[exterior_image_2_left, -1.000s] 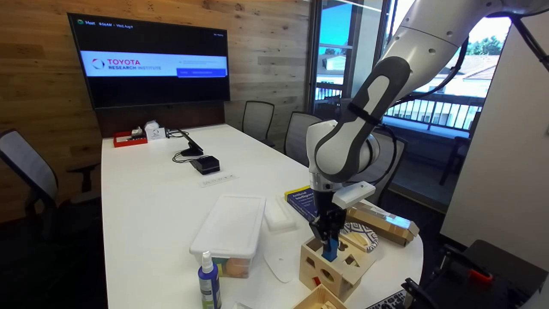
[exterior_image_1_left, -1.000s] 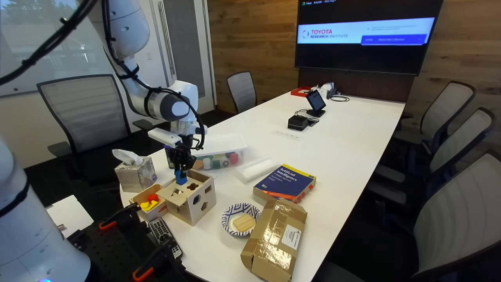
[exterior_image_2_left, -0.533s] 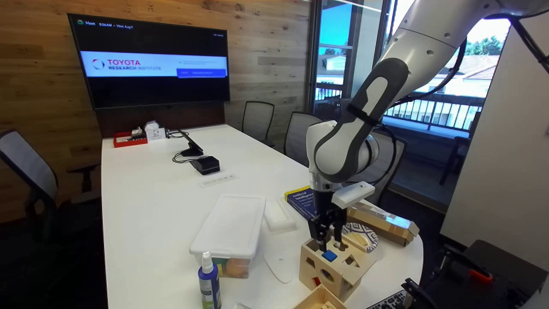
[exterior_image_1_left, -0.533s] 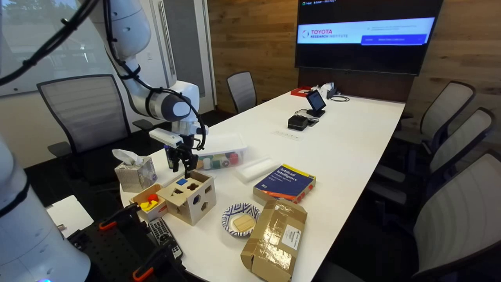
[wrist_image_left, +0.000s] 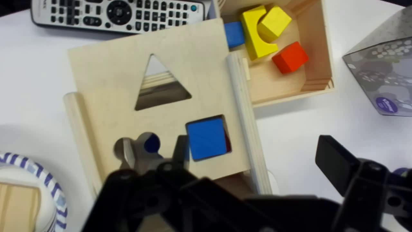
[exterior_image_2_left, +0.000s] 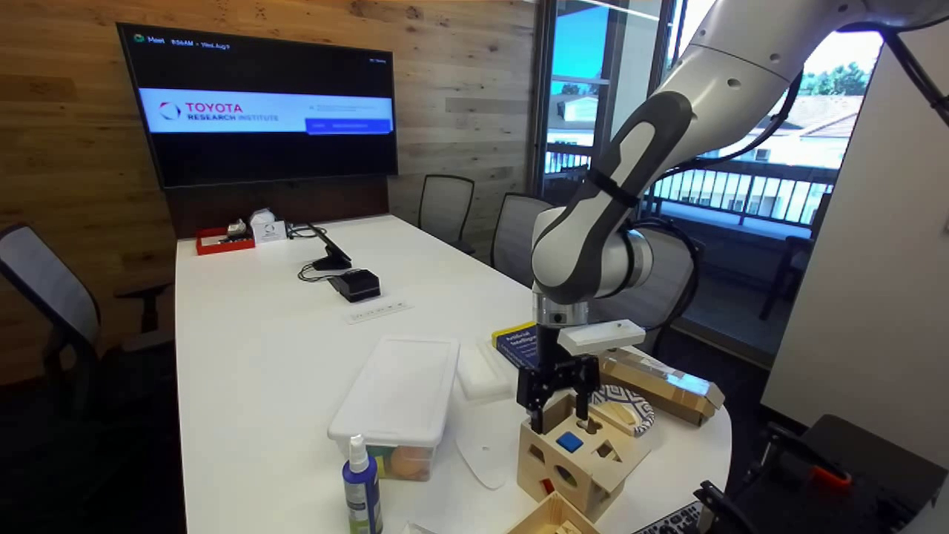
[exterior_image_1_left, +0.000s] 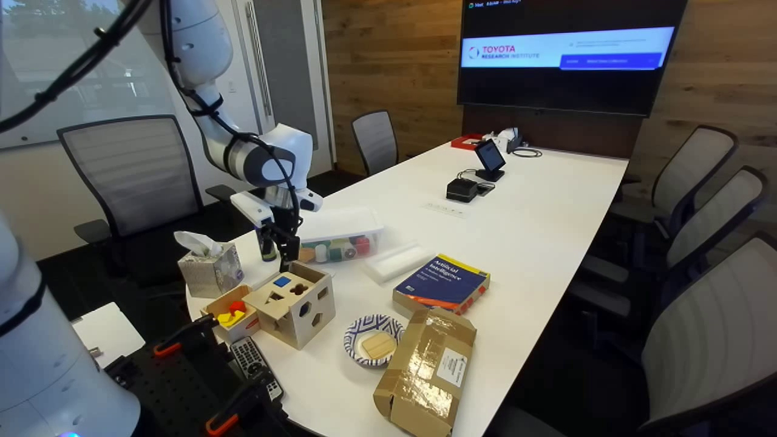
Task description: Put the block inside the box
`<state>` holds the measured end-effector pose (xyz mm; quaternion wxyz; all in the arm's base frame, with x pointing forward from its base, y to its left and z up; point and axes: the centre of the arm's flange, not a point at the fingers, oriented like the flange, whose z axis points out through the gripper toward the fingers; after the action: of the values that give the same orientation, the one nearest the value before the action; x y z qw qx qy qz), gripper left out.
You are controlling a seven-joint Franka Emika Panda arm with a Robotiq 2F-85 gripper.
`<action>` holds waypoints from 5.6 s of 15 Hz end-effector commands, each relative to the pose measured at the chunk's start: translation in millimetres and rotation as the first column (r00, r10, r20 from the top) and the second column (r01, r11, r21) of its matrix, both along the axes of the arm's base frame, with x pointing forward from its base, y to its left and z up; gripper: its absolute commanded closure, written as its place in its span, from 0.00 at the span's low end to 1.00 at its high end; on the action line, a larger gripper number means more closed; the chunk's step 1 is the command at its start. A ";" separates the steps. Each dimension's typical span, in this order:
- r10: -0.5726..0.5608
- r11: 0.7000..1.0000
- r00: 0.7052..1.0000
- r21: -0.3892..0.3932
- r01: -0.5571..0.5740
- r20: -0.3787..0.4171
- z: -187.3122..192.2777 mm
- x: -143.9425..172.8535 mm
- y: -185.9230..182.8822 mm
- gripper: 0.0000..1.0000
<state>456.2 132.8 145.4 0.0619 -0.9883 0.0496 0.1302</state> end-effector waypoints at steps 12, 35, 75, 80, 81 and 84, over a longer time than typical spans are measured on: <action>-0.697 0.713 0.717 -0.110 0.692 -0.004 -37.0 -32.6 90.3 0.00; -0.841 0.533 0.540 -0.214 0.819 -0.026 -92.2 -72.6 88.5 0.00; -0.865 0.467 0.500 -0.304 0.830 0.037 -134.1 -87.3 129.2 0.92; -0.859 0.470 0.510 -0.311 0.826 0.055 -108.2 -106.7 130.3 0.92; -0.860 0.464 0.507 -0.317 0.827 0.061 -104.1 -111.4 131.3 0.92; -0.858 0.457 0.506 -0.317 0.831 0.089 -88.2 -124.2 133.8 0.92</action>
<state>348.4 265.4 23.6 -0.0351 -0.8233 0.5507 0.1329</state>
